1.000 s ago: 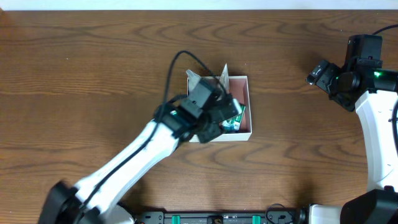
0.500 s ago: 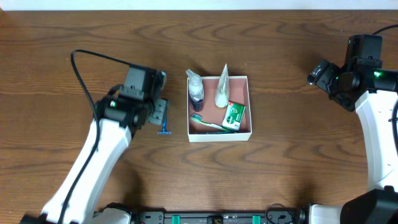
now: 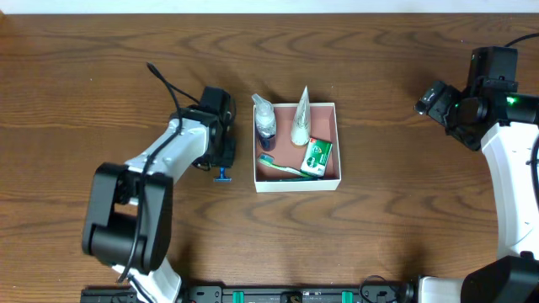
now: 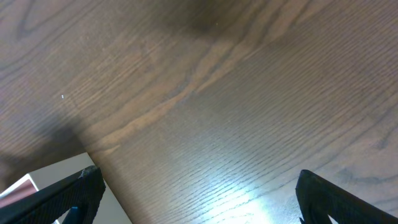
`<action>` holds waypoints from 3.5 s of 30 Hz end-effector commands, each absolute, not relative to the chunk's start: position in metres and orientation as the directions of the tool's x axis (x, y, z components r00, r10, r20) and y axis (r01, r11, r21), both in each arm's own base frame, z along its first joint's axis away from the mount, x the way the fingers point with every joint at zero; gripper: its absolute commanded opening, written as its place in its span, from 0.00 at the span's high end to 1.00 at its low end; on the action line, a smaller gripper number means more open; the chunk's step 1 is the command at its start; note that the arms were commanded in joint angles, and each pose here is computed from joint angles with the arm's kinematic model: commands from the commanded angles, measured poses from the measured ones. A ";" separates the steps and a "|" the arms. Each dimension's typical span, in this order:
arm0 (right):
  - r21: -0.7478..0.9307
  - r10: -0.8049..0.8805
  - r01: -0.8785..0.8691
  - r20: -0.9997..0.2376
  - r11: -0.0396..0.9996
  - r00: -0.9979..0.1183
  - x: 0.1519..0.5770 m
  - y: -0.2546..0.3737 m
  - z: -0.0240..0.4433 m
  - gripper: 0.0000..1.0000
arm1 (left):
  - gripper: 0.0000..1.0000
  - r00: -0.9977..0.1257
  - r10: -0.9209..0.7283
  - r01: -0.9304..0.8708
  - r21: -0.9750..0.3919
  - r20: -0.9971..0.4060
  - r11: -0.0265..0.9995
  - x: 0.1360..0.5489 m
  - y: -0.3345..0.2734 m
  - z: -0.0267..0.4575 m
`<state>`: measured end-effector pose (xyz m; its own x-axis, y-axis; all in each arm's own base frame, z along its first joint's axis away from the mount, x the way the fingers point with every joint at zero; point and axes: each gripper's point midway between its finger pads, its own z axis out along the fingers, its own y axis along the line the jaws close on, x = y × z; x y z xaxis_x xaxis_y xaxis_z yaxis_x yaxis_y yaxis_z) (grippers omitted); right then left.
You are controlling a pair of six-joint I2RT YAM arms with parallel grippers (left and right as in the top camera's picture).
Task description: Pack container
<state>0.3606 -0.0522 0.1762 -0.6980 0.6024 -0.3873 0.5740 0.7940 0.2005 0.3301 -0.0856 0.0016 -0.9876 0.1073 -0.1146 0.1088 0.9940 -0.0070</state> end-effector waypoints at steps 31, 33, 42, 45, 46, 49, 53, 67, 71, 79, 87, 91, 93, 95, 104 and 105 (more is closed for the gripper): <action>0.200 0.599 0.571 -0.399 0.796 -0.695 0.361 -0.054 0.180 0.01 | 0.94 -0.986 0.137 0.140 -0.030 -0.095 0.990 0.328 -0.086 0.053; 0.200 0.599 0.571 -0.399 0.796 -0.695 0.361 -0.054 0.180 0.01 | 0.94 -0.981 0.140 0.143 -0.017 -0.135 0.990 0.330 -0.084 0.087; 0.200 0.599 0.571 -0.399 0.796 -0.695 0.361 -0.054 0.180 0.01 | 0.94 -0.879 0.193 0.238 -0.050 -0.436 0.970 0.314 -0.109 0.213; 0.200 0.599 0.571 -0.399 0.796 -0.695 0.361 -0.054 0.180 0.01 | 0.94 -0.802 0.342 0.399 -0.012 -0.490 0.917 0.304 -0.137 0.227; 0.200 0.599 0.571 -0.399 0.796 -0.695 0.361 -0.054 0.180 0.01 | 0.94 -0.763 0.416 0.471 0.013 -0.494 0.882 0.301 -0.149 0.227; 0.200 0.599 0.571 -0.399 0.796 -0.695 0.361 -0.054 0.180 0.01 | 0.94 -0.623 0.616 0.665 0.089 -0.481 0.742 0.292 -0.184 0.216; 0.200 0.599 0.571 -0.399 0.796 -0.695 0.361 -0.054 0.180 0.01 | 0.94 -0.410 0.812 0.845 0.163 -0.415 0.510 0.283 -0.229 0.186; 0.200 0.599 0.571 -0.399 0.796 -0.695 0.361 -0.054 0.180 0.01 | 0.61 -0.247 0.935 0.942 0.162 -0.254 0.294 0.293 -0.271 0.097; 0.200 0.599 0.571 -0.399 0.796 -0.695 0.361 -0.054 0.180 0.01 | 0.49 -0.305 0.919 0.897 0.250 -0.251 0.366 0.304 -0.257 0.117; 0.200 0.599 0.571 -0.399 0.796 -0.695 0.361 -0.054 0.180 0.01 | 0.42 -0.576 0.730 0.637 0.358 -0.367 0.683 0.299 -0.187 0.201; 0.200 0.599 0.571 -0.399 0.796 -0.695 0.361 -0.054 0.180 0.01 | 0.02 -0.843 0.308 0.218 0.243 -0.441 0.945 0.284 -0.071 0.236; 0.200 0.599 0.571 -0.399 0.796 -0.695 0.361 -0.054 0.180 0.01 | 0.02 -0.853 0.207 0.148 0.158 -0.479 0.976 0.282 -0.053 0.245; 0.200 0.599 0.571 -0.399 0.796 -0.695 0.361 -0.054 0.180 0.01 | 0.02 -0.857 0.187 0.130 0.150 -0.481 0.980 0.280 -0.047 0.247; 0.200 0.599 0.571 -0.399 0.796 -0.695 0.361 -0.054 0.180 0.01 | 0.02 -0.858 0.177 0.119 0.150 -0.482 0.982 0.279 -0.043 0.248; 0.200 0.599 0.571 -0.399 0.796 -0.695 0.361 -0.054 0.180 0.01 | 0.02 -0.842 0.165 0.098 0.156 -0.514 0.983 0.276 -0.036 0.257; 0.200 0.599 0.571 -0.399 0.796 -0.695 0.361 -0.054 0.180 0.01 | 0.02 -0.828 0.156 0.090 0.146 -0.538 0.985 0.275 -0.035 0.263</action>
<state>0.3607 -0.0522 0.1762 -0.6978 0.6024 -0.3876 0.5739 0.7940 0.2007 0.2781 -0.0396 0.2456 -0.8581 0.1955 -0.4749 0.1281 0.9769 0.1708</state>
